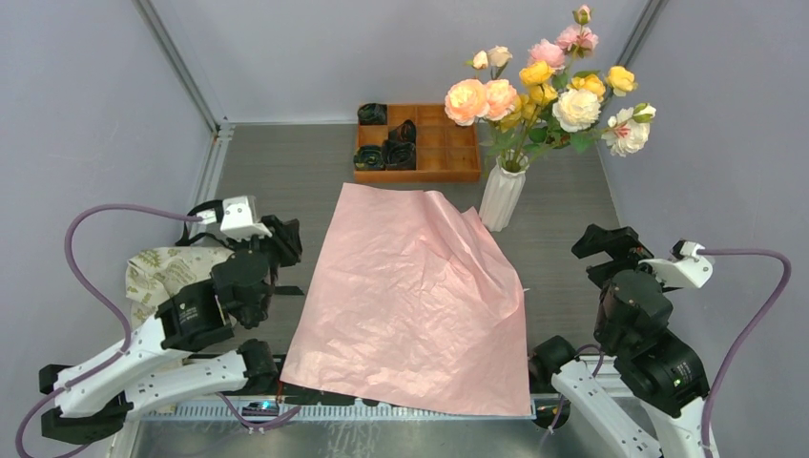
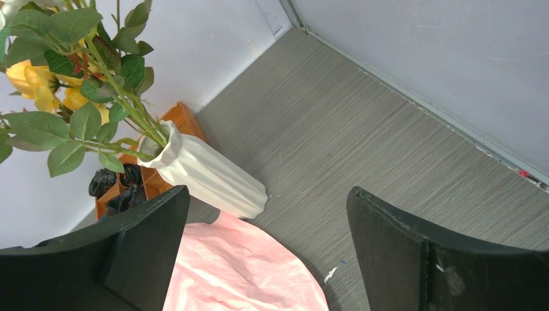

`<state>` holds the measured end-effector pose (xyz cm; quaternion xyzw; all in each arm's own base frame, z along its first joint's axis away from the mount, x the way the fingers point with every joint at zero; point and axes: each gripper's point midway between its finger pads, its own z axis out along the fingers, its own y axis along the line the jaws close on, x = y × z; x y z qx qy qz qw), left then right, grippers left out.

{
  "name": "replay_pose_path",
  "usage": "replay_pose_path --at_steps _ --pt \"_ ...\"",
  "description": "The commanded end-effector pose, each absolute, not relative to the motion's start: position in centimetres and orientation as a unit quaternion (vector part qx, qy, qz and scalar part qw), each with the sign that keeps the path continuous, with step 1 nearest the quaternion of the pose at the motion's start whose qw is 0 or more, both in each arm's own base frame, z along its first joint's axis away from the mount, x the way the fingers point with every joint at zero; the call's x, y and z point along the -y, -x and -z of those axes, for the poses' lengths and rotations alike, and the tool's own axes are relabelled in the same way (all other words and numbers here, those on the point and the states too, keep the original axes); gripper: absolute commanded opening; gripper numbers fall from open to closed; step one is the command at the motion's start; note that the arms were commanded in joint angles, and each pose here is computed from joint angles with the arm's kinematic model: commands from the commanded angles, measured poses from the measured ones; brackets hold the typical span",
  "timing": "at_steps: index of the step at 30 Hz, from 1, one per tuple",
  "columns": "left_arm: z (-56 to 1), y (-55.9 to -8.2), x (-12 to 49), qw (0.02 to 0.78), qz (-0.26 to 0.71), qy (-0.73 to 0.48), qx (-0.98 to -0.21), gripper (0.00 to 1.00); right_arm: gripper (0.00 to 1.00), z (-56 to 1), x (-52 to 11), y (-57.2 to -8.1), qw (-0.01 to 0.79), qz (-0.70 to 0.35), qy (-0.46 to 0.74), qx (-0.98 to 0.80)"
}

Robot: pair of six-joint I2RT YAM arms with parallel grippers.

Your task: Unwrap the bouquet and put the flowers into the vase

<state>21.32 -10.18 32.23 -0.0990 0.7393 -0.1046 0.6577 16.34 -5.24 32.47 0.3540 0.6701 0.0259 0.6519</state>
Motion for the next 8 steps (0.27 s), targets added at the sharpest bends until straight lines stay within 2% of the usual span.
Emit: replay_pose_path --at_steps 1,8 --pt "-33.00 -21.58 10.19 0.664 0.106 0.116 -0.731 0.34 0.95 -33.37 6.07 -16.17 0.654 -0.015 -0.381 -0.653" --pt "-33.10 -21.49 10.06 0.663 0.107 0.117 -0.732 0.34 0.99 -33.46 5.80 -16.35 0.655 -0.021 -0.379 -0.654"
